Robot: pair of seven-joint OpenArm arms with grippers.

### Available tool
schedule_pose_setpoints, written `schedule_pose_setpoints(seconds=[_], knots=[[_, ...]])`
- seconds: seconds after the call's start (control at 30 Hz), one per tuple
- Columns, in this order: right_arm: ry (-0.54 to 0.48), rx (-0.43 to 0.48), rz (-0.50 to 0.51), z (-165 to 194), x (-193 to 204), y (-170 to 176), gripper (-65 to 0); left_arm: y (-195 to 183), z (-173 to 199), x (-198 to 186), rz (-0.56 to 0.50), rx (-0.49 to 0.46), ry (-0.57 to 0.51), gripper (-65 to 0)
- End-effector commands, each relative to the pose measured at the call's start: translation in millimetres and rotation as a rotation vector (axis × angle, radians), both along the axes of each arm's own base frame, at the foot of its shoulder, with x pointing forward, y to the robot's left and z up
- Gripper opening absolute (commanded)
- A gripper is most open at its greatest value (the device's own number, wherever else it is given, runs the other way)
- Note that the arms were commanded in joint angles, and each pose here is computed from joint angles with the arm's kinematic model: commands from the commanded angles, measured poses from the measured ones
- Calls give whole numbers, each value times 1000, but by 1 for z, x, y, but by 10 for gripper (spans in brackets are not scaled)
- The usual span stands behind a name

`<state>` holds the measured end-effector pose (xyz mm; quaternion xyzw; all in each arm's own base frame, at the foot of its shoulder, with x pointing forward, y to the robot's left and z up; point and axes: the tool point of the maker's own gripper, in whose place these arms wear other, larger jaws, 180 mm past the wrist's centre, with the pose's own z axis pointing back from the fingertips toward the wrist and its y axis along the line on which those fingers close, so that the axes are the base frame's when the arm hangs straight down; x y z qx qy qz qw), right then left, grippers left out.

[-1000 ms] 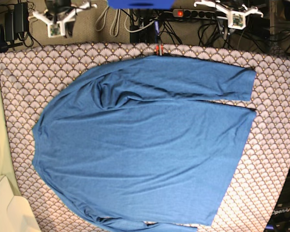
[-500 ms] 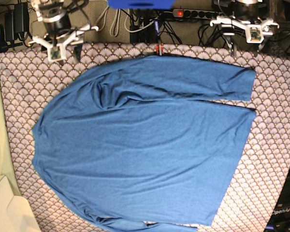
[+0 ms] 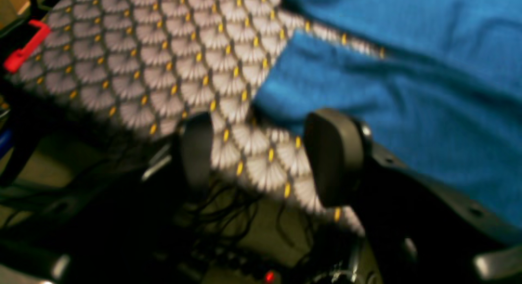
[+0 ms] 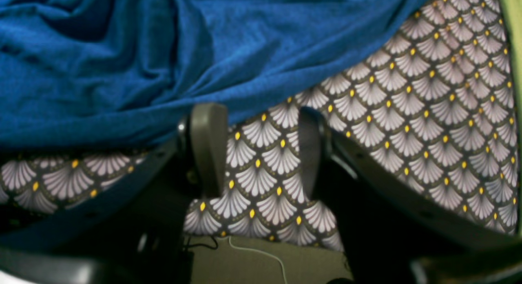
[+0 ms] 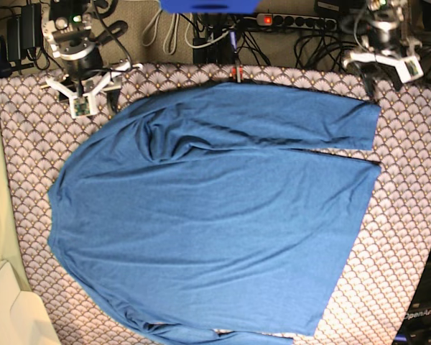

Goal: Fold the T-shirt properly
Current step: 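Lower both grippers toward the collar edge corners of the blue shirt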

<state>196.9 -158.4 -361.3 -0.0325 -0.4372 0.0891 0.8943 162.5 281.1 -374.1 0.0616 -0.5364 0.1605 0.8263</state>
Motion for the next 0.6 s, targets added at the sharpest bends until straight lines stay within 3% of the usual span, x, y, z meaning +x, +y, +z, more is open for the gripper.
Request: schedule_pose_setpoints(seconds=[0.0, 0.17, 0.57], knots=[[-33, 3, 18, 8, 4, 3, -357, 5, 6, 1, 3, 5, -26, -271], [-30, 2, 18, 7, 3, 3, -357, 10, 2, 16, 48, -52, -65, -271], [-21, -1, 17, 5, 0, 2, -357, 19, -28, 34, 103, -88, -48, -272]])
